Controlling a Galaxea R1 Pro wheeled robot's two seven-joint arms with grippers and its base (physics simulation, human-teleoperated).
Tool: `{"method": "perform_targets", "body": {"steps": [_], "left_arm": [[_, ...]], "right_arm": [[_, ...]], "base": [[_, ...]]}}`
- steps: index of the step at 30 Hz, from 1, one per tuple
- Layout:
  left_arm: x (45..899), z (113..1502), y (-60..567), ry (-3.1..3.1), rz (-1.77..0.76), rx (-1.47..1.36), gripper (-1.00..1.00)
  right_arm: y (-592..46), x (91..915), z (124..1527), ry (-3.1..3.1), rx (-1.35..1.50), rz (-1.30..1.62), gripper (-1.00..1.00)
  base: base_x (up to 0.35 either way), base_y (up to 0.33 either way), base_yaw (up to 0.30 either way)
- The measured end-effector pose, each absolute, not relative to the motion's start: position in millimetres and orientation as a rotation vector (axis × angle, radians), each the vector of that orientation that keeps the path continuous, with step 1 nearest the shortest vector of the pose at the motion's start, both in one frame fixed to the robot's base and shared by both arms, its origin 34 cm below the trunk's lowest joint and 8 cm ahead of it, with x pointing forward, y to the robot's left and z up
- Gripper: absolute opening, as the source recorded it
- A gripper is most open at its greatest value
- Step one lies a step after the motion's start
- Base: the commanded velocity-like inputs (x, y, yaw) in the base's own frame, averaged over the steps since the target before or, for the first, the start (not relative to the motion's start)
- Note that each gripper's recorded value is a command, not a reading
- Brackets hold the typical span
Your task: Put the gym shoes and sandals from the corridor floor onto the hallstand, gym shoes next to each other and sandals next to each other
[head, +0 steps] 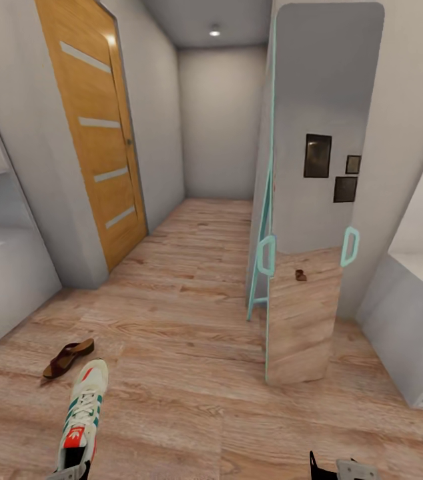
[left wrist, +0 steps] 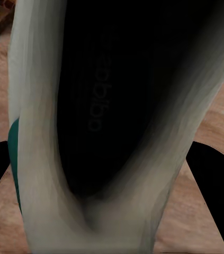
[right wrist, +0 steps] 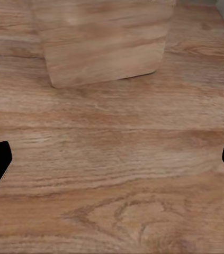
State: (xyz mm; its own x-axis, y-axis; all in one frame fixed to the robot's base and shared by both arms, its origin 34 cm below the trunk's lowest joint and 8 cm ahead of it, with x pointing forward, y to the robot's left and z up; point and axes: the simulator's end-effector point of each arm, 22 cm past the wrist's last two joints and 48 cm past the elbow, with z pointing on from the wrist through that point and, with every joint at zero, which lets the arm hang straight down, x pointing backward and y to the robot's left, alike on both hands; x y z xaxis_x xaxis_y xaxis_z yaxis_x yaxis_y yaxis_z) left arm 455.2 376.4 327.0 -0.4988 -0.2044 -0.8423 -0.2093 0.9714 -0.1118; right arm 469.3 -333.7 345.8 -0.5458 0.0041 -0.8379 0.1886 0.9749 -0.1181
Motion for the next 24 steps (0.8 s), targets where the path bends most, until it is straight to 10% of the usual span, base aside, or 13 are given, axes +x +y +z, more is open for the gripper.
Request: {"method": "perform_targets", "body": {"steps": [24], "left_arm": [[447, 320, 386, 2.112, 0.025, -0.349, -1.0]], "right_arm": [[-334, 462, 335, 2.167, 0.131, -0.242, 1.0]], "base": [[0.0, 0.0, 0.208]]}}
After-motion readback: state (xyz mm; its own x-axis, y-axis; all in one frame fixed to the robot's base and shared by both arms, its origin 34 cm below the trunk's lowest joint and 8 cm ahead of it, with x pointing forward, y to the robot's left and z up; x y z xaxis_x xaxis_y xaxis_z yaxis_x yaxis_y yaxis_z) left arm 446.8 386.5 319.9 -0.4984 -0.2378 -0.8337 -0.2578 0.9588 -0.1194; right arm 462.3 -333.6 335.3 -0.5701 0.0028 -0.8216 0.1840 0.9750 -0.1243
